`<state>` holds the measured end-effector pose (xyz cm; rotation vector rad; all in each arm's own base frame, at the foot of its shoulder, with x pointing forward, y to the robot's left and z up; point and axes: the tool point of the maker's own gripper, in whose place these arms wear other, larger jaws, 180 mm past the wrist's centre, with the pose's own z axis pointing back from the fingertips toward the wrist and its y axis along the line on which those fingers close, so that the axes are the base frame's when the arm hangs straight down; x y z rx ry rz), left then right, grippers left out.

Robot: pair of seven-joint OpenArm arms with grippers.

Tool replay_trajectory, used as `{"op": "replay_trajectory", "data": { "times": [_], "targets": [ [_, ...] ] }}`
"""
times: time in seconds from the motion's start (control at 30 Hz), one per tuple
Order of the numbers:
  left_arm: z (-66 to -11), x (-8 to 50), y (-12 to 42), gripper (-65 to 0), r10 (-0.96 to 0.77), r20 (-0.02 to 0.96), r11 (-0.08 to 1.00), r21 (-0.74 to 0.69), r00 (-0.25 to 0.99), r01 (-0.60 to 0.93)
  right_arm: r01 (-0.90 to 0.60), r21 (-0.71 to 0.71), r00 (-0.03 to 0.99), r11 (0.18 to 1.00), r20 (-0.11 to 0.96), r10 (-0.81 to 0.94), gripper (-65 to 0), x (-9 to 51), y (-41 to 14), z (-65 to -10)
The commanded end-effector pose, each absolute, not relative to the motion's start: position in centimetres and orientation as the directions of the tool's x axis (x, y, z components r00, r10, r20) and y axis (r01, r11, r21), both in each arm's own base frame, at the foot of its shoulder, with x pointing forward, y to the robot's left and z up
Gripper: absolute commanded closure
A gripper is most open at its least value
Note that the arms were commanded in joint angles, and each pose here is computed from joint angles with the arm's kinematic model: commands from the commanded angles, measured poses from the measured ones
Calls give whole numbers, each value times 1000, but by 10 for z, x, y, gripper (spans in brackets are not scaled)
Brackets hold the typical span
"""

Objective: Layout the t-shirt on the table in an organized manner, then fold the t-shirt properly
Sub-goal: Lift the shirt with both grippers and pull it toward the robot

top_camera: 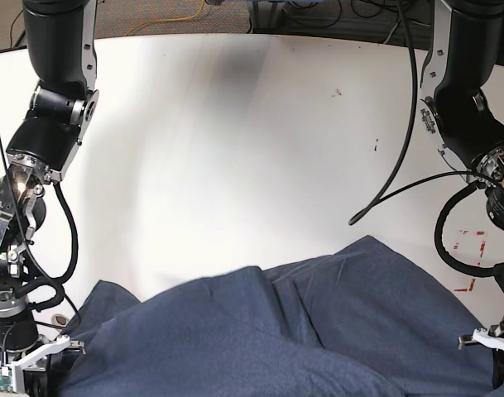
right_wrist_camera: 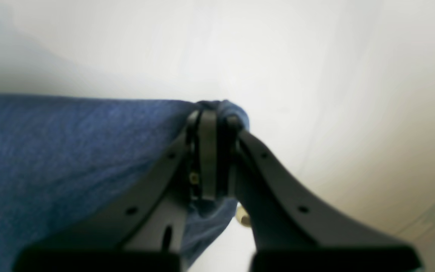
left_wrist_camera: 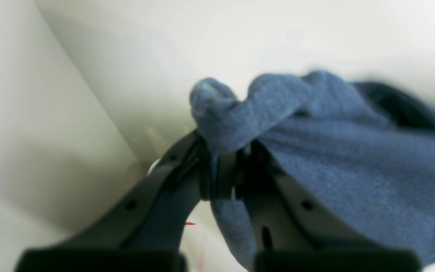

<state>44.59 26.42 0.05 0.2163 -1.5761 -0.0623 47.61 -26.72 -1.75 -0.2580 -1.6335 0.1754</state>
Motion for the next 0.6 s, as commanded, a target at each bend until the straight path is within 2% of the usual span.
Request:
{"op": "replay_trajectory", "data": {
  "times": [0.0,0.57],
  "targets": [
    [40,442,269,0,-184,977,977,170,-109,-129,105,-260,-176,960,945,276,0,472,-273,29],
    [68,452,278,0,-156,977,981,137,-142,-137,118,-231,-200,966,947,251,0,482,-283,54]
  ]
}}
